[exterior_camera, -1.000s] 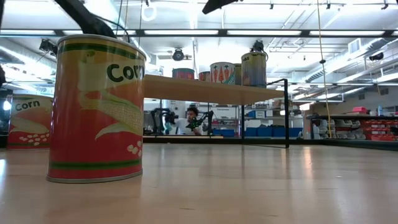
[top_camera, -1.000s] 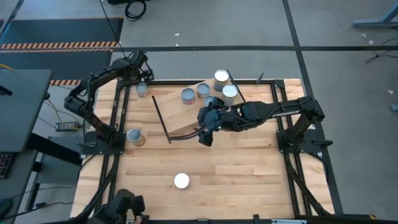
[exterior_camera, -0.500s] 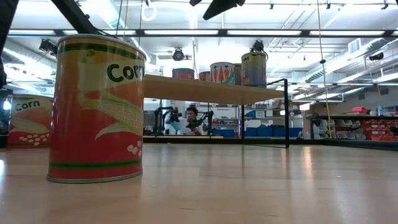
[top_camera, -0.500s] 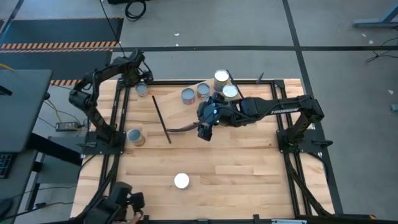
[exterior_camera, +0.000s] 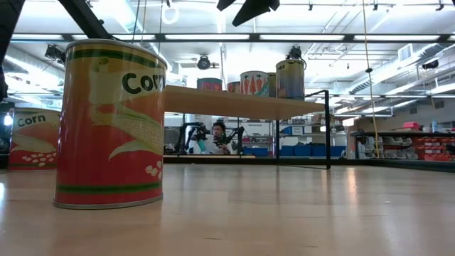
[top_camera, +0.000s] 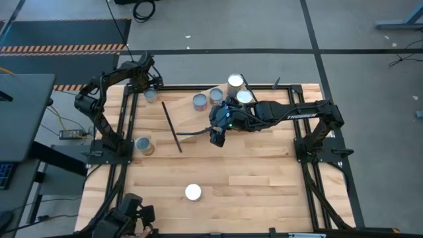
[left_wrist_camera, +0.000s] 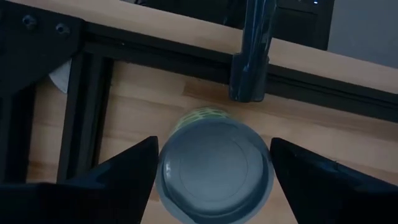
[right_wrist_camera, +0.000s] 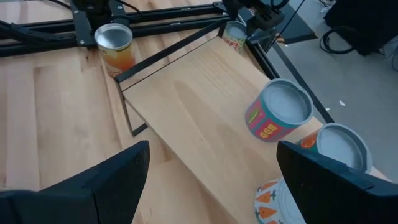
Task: Pick and place cans onto a shelf
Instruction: Put the canned green peas on the shelf
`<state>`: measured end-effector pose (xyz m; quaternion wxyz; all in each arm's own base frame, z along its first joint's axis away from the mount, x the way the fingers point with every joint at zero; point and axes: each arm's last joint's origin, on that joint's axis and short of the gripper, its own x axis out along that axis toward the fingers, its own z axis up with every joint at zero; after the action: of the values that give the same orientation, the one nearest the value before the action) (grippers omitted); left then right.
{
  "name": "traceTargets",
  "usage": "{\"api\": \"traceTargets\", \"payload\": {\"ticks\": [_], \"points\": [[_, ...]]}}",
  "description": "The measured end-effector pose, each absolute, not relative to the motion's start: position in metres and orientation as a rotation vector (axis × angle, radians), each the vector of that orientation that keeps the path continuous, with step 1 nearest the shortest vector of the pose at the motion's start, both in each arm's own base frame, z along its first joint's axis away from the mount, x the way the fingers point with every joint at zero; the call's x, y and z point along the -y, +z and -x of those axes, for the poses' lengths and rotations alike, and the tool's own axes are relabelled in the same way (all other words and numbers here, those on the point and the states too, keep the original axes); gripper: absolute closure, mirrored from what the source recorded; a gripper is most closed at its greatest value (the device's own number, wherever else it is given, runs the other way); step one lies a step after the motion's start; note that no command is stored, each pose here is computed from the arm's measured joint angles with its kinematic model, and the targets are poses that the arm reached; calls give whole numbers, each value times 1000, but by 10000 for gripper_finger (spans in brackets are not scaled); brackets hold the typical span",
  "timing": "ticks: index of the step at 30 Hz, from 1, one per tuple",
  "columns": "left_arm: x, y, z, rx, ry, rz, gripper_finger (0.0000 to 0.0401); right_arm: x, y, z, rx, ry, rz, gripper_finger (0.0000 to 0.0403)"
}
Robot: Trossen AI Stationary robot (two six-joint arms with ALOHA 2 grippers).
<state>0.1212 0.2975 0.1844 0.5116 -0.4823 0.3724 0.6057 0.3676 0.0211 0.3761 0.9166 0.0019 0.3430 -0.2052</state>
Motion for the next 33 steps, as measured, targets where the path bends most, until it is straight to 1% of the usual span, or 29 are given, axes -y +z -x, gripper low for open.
{"api": "traceTargets", "payload": {"ticks": [5, 12, 18, 20, 22, 28, 33], "points": [[-295, 184, -120, -907, 1475, 1194, 87, -18, 376, -368, -707, -428, -9, 44], [-294, 183, -121, -935, 1453, 1175, 88, -17, 376, -368, -707, -429, -9, 44], [-294, 183, -121, -934, 1452, 1173, 115, -17, 376, -368, -705, -433, -19, 44], [-294, 183, -122, -936, 1447, 1172, 119, -18, 376, -368, -703, -434, -24, 44], [-294, 183, -122, -938, 1445, 1171, 114, -18, 376, -368, -701, -437, -32, 44], [-293, 182, -121, -949, 1439, 1191, 75, -18, 376, -368, -702, -435, -38, 44], [-290, 181, -121, -967, 1448, 1215, 63, -18, 376, -368, -702, -436, -38, 44]]}}
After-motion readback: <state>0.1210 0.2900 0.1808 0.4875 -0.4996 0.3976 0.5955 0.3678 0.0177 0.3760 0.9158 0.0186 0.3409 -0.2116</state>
